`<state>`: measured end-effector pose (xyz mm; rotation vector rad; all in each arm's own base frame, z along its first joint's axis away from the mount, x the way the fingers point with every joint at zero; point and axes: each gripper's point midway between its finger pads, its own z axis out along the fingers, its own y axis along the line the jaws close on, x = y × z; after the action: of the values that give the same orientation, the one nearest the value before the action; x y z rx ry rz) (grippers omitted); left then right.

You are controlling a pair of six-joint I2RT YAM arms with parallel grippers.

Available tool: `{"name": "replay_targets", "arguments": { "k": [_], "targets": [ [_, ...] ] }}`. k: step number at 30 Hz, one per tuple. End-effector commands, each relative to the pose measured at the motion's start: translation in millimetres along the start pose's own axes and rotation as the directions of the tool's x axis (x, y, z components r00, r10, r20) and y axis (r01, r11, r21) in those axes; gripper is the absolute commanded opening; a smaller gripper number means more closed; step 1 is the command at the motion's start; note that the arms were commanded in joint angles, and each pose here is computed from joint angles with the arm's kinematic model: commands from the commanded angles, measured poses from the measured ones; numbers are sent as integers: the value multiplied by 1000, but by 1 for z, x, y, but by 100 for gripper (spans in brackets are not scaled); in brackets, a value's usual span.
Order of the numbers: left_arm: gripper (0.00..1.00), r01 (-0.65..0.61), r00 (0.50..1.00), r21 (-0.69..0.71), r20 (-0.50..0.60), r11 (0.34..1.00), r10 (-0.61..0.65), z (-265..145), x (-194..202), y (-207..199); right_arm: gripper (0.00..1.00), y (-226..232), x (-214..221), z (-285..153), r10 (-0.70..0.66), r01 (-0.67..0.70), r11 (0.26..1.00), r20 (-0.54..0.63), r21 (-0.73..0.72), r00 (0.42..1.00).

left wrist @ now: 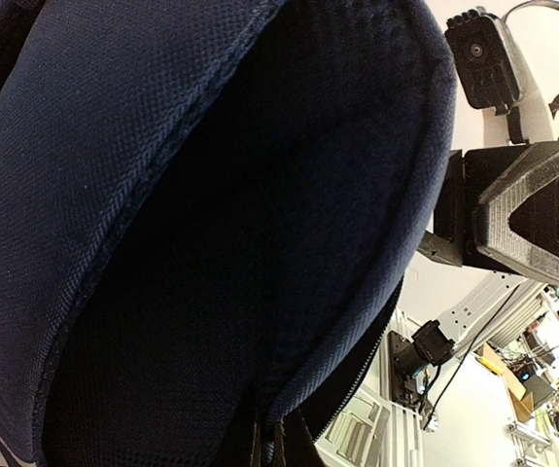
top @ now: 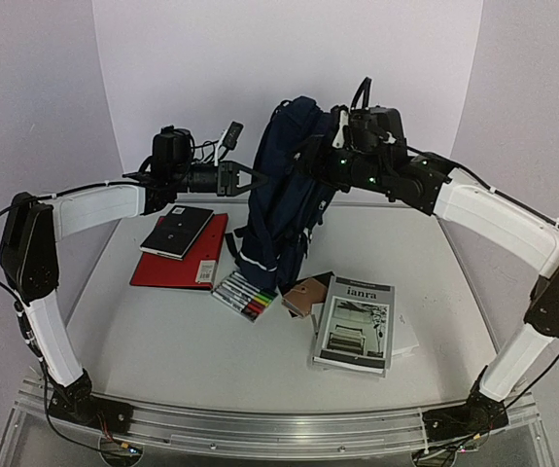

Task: Pack the student bag
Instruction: Unzip the student bag at the center of the board.

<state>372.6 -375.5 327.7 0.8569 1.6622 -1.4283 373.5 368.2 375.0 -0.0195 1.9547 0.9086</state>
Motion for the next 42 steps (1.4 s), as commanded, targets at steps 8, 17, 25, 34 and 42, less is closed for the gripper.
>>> {"name": "replay_targets", "arguments": {
  "k": [8,17,25,34,42],
  "targets": [
    [0,-107,993,99,56,989,102,-12,-28,-49,33,-6,6,26,24,-25,1000,16,16,1000],
    [0,-97,994,30,61,995,95,-13,-28,-38,21,-18,-2,25,46,-52,995,73,79,996],
    [0,-37,998,-121,49,992,43,-17,-26,-3,5,-5,-10,-3,56,-57,998,67,15,996],
    [0,-57,998,-245,-10,968,57,-27,-12,28,0,13,-41,-40,74,-69,997,130,-47,989],
    [0,-131,991,-225,-66,965,119,-30,4,25,0,1,-75,-37,62,-65,998,211,5,976]
  ]
}}
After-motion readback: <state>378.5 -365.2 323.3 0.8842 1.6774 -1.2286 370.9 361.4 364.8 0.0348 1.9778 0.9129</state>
